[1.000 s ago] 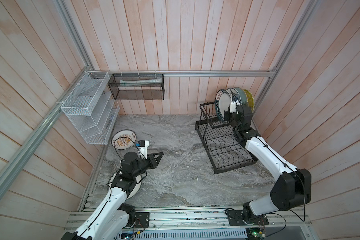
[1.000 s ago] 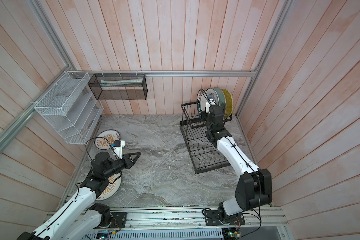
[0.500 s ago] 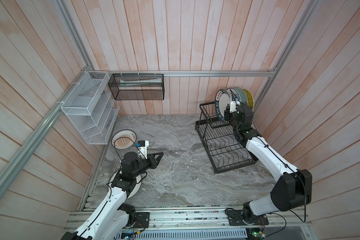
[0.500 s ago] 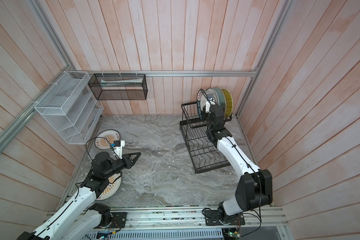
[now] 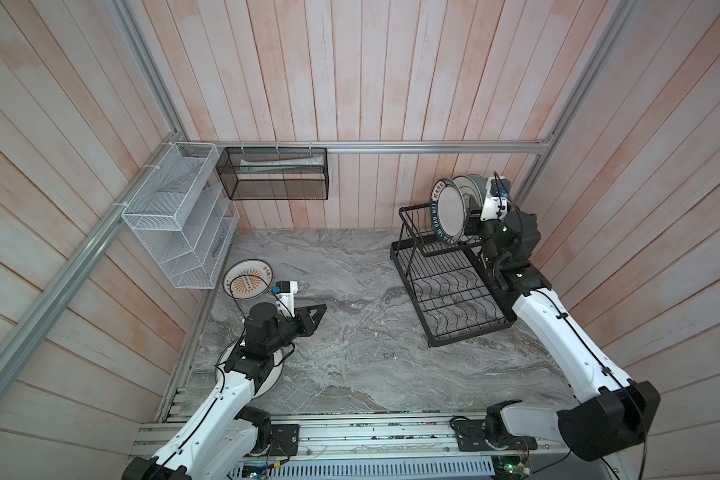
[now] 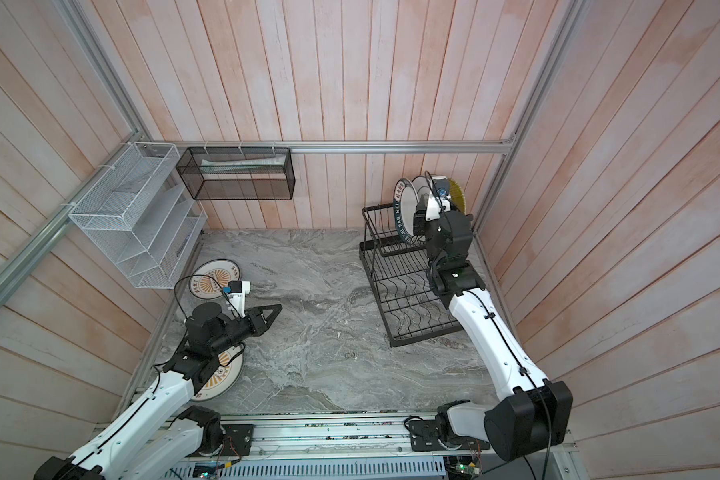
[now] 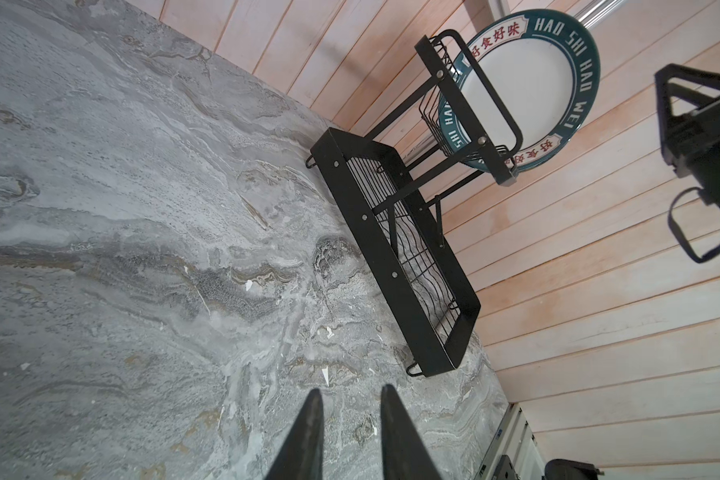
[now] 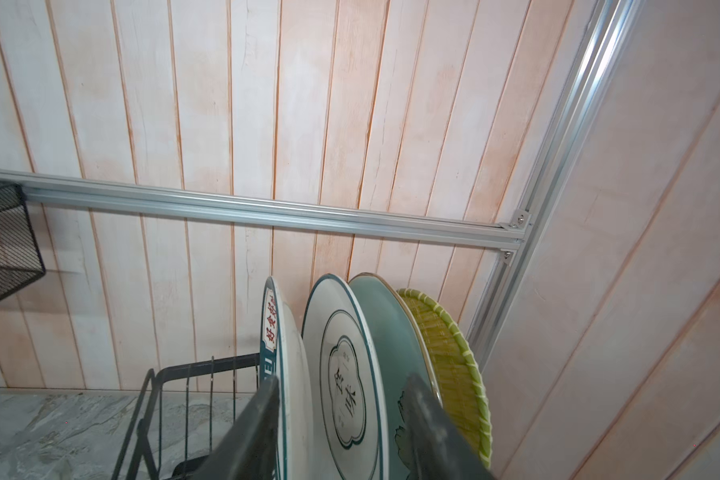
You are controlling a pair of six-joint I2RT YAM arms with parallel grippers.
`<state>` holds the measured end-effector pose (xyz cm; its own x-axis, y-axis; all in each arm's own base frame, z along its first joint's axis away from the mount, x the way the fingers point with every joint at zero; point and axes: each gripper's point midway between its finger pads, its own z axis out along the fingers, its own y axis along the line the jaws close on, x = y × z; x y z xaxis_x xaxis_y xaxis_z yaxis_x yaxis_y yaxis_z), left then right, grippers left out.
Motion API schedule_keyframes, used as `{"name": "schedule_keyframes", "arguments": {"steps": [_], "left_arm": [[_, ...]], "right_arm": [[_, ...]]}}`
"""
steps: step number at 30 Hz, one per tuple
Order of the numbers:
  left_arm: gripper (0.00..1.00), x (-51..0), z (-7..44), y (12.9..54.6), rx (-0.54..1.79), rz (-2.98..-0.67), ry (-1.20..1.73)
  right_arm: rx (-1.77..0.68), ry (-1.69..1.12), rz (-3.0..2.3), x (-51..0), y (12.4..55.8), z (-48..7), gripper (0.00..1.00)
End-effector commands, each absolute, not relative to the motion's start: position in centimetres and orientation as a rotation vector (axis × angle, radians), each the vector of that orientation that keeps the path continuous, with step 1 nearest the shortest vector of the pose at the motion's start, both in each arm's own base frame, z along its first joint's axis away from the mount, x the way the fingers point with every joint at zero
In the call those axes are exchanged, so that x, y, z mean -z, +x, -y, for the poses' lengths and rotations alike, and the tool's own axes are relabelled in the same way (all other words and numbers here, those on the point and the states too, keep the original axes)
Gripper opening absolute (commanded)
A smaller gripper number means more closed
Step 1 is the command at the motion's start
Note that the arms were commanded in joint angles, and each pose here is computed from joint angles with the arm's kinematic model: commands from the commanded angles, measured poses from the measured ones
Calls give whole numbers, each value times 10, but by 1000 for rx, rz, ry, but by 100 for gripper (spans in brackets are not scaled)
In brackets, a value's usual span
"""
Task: Load the plates into the dish rack
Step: 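Open the right gripper and draw it back from the rack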
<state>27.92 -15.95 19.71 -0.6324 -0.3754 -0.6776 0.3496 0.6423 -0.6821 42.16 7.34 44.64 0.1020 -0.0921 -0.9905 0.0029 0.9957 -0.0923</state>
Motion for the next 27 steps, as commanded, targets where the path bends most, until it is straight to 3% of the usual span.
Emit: {"name": "schedule_keyframes", "arguments": {"steps": [1, 17, 27], "left_arm": [[26, -215, 155, 288, 1020, -1945, -50], [29, -200, 122, 298, 812, -1987, -225], [29, -175, 112, 300, 737, -2079, -304]], "right_arm": [[-45, -90, -1494, -440, 402, -83, 50], [-675, -236, -1673, -322, 304, -164, 49], [-870, -401, -1727, -268, 265, -235, 49]]}}
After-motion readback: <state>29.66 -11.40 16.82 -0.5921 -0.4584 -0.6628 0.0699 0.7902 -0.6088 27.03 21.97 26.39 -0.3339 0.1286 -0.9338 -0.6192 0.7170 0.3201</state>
